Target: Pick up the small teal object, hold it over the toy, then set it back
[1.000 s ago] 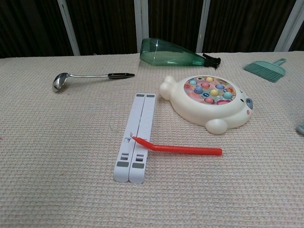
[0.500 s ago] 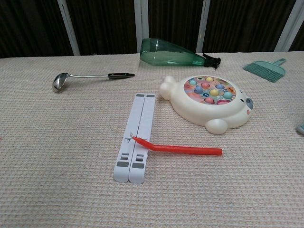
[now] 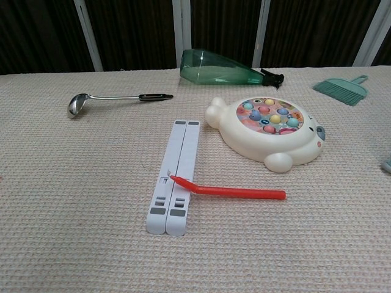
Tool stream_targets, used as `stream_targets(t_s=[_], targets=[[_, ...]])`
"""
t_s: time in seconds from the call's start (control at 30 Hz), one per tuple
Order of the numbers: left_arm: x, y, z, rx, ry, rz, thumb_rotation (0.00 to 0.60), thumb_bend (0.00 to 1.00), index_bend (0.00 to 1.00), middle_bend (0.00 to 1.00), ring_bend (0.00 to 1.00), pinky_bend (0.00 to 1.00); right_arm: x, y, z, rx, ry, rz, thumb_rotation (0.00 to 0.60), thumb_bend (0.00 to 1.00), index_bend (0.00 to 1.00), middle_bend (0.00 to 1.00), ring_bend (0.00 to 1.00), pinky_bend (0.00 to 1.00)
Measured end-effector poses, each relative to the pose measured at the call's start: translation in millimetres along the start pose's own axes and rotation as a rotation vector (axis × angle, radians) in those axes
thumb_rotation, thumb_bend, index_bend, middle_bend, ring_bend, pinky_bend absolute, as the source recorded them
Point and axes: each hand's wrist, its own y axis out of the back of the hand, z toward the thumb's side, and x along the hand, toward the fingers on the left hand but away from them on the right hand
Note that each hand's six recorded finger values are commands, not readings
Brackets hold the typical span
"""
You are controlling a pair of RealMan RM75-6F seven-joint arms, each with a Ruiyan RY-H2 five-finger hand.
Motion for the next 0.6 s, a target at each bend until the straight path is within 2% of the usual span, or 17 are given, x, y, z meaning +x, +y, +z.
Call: stream_targets(t_s=[0.27,0.4,0.6], targets=[[-0.7,-1.7,-2.0,-0.001,0.01,-0.006,0.6,0.09,0.06,0.02,0.0,0.0,-7.5,-13.7,3.2,-0.001,0.003,0.032,0.6,0.47,0.23,0.26,0.15,0.12],[-0.4,-2.5,-2.0,-0.003,0.009,-0.007,0.6,0.09,0.06,0.02,0.0,0.0,-9.0,-15.5,4.5,-0.003,0.006,0.028,0.6,0.47,0.29,0.31,0.19,0.15],[-0.4,-3.0,-3.0,-0.005,0.012,-0.008,0.6,0.09,0.06,0.02,0.0,0.0,-9.3,-14.4,5.9,-0.006,0.01,0.008,0.6,0.47,0.31,0.34,0.22,0.17]])
